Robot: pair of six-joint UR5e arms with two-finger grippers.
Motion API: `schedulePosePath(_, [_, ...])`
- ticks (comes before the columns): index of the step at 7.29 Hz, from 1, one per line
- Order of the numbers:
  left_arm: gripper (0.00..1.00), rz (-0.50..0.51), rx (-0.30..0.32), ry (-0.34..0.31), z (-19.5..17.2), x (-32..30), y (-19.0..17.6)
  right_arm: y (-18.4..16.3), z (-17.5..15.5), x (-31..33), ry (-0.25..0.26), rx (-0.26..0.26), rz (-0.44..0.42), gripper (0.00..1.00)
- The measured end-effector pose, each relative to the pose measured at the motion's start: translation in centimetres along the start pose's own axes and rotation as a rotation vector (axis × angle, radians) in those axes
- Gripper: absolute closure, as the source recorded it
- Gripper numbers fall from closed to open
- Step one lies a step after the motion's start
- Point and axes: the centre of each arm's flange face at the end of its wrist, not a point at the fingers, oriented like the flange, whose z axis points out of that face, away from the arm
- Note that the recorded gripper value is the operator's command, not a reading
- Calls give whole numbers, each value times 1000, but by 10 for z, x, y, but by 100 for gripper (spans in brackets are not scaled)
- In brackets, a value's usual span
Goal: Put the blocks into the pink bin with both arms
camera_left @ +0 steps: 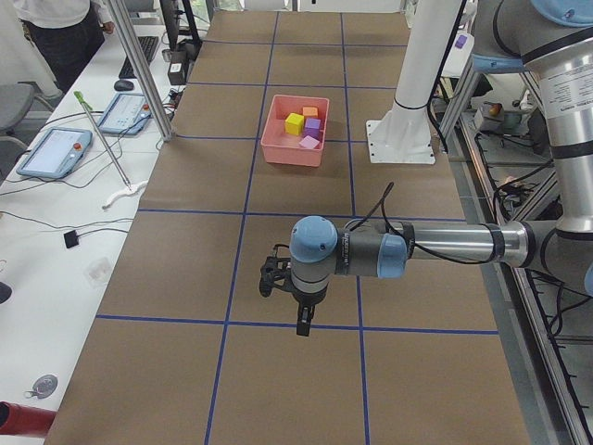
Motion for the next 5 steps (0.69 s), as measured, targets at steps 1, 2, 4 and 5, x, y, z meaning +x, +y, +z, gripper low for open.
schedulePosePath(1, [0,0,0,1,0,0,0,0,1,0,0,-1,1,0])
schedulePosePath(2, [0,0,0,1,0,0,0,1,1,1,1,-2,2,0])
schedulePosePath(4, [0,1,-1,1,0,0,0,1,2,2,1,-4,3,0])
schedulePosePath(5, [0,2,0,1,0,1,0,1,2,2,1,-4,3,0])
